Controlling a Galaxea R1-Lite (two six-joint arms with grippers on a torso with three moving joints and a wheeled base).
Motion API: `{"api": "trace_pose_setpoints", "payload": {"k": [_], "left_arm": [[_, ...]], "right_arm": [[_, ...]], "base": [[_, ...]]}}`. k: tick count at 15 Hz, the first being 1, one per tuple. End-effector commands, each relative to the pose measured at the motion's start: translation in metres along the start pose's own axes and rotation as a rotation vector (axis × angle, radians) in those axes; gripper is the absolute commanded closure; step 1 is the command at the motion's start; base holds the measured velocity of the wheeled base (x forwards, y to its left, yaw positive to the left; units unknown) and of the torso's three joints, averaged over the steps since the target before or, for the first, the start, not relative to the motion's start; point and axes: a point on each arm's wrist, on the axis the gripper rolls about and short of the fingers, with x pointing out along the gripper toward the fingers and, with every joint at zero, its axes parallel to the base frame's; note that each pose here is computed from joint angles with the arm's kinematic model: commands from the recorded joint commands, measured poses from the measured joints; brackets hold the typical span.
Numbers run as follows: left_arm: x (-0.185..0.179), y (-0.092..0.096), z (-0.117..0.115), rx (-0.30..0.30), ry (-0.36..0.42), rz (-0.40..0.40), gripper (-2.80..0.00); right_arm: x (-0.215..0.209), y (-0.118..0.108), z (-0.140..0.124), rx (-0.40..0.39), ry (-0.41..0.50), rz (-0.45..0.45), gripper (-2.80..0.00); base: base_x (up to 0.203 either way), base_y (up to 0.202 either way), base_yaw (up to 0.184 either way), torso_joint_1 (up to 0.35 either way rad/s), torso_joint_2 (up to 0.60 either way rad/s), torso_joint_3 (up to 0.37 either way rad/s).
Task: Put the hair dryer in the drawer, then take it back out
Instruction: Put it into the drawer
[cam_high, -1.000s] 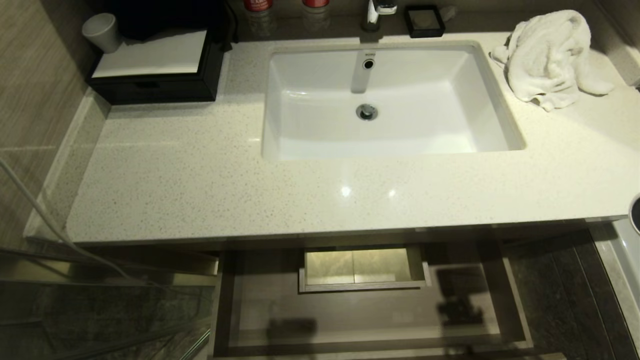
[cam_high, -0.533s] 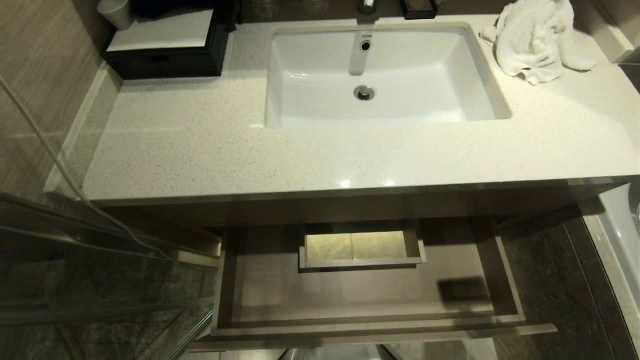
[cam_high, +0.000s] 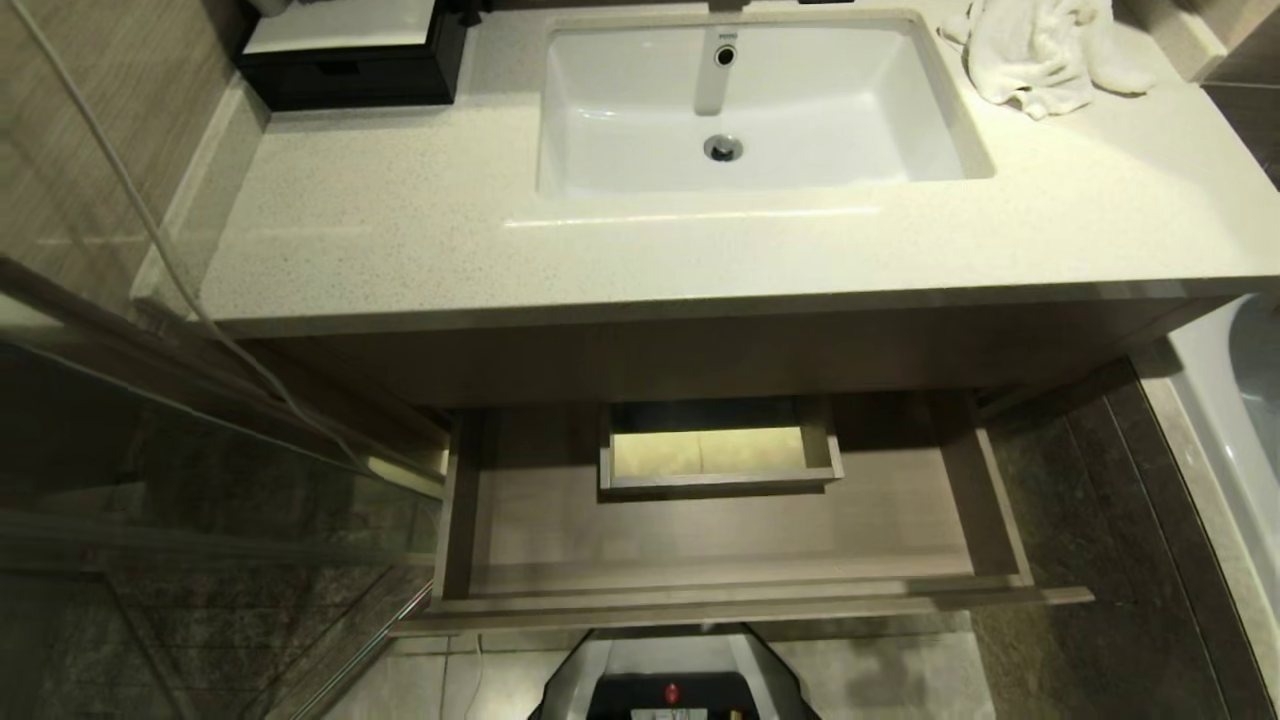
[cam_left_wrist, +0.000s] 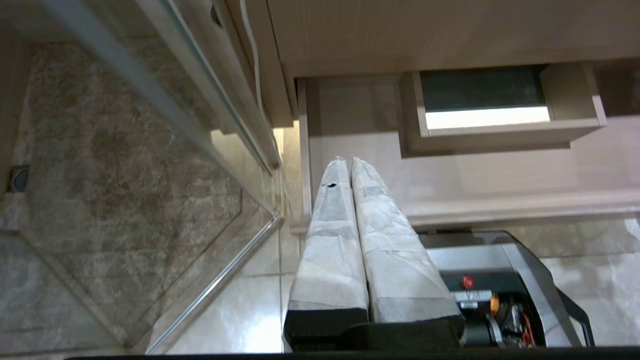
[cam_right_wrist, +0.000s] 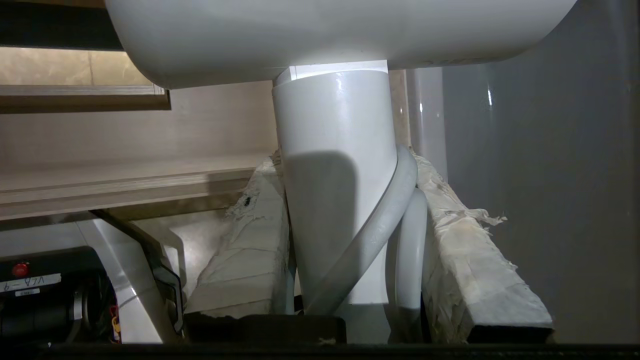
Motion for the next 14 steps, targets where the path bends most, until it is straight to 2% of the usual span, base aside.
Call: {"api": "trace_pose_setpoints", "payload": {"k": [1,7,14], "left_arm": [[0.0,0.0,0.0,0.0,0.0,0.0,0.0],[0.0,0.0,0.0,0.0,0.002,0.0,0.0],[0.0,0.0,0.0,0.0,0.0,0.0,0.0]], "right_arm": [[0.002,0.002,-0.004,-0.002,-0.003,0.001,0.0],[-0.001,0.002,-0.009,0.004,-0.024,0.002,0.0],[0.002,0.006,-0.014,0.003,-0.04,0.022,0.0]], "base": [[0.0,0.0,0.0,-0.182,-0.11,-0.301],[0.0,0.0,0.0,-0.152,-0.17,-0.323],[0.0,0.0,0.0,-0.069,-0.29,-0.37]]}}
